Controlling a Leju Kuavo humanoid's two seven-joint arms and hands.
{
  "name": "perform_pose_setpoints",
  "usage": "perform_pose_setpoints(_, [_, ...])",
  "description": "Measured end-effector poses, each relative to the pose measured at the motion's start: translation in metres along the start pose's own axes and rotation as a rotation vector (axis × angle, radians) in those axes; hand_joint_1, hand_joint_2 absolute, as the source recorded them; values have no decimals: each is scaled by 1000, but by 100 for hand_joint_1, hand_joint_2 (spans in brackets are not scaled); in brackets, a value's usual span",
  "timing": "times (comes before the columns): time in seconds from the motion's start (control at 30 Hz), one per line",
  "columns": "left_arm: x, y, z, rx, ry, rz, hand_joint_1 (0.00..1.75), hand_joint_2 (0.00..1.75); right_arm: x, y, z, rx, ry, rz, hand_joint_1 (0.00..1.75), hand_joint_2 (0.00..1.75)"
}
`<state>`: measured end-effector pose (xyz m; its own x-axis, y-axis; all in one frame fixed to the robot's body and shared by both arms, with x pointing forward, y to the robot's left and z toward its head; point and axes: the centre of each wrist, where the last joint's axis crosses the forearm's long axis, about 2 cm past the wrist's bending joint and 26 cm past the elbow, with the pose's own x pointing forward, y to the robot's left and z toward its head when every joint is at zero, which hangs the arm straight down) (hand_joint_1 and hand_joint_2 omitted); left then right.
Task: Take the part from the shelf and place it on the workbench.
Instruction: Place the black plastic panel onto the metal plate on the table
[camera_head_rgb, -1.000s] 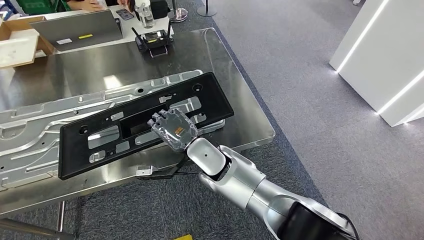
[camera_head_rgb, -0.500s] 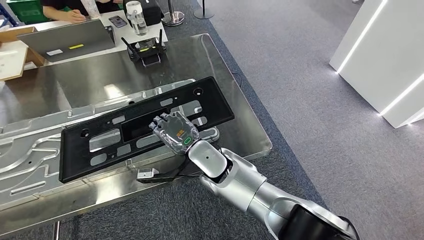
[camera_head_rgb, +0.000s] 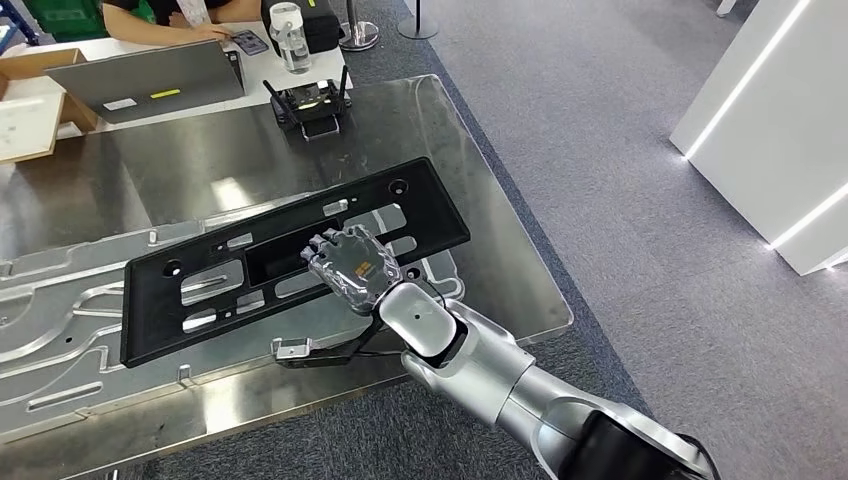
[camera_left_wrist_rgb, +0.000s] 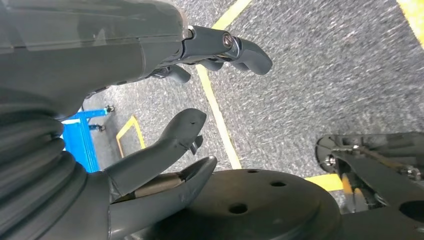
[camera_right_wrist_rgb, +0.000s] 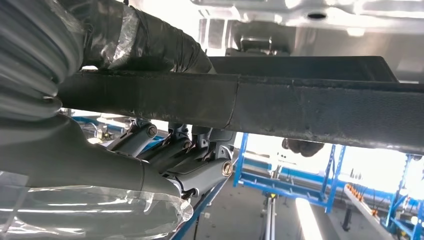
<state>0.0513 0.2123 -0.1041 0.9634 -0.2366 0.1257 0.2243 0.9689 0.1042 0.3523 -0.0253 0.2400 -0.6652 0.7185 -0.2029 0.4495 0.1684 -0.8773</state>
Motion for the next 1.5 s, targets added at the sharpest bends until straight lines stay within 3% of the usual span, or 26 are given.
perform_pose_setpoints(0.33, [1, 1, 0, 4, 8, 12, 0, 175, 4, 8, 10, 8, 8, -27, 175, 175])
perform_pose_setpoints(0.67, [-1, 1, 0, 4, -2, 48, 0, 175, 6, 33, 36, 46, 38, -49, 175, 175])
perform_pose_setpoints(0.8, [-1, 1, 0, 4, -2, 58, 0, 175, 5, 39, 41, 64, 40, -60, 0, 0])
perform_pose_setpoints(1.3, [-3, 2, 0, -5, 32, 102, 0, 175, 8, 49, 48, 92, 35, -87, 0, 0])
perform_pose_setpoints(1.43, [-3, 2, 0, -7, 30, 117, 0, 0, 7, 49, 48, 96, 35, -90, 0, 0])
perform_pose_setpoints(1.5, [-3, 2, 0, -7, 28, 126, 0, 0, 8, 49, 49, 98, 35, -94, 0, 0])
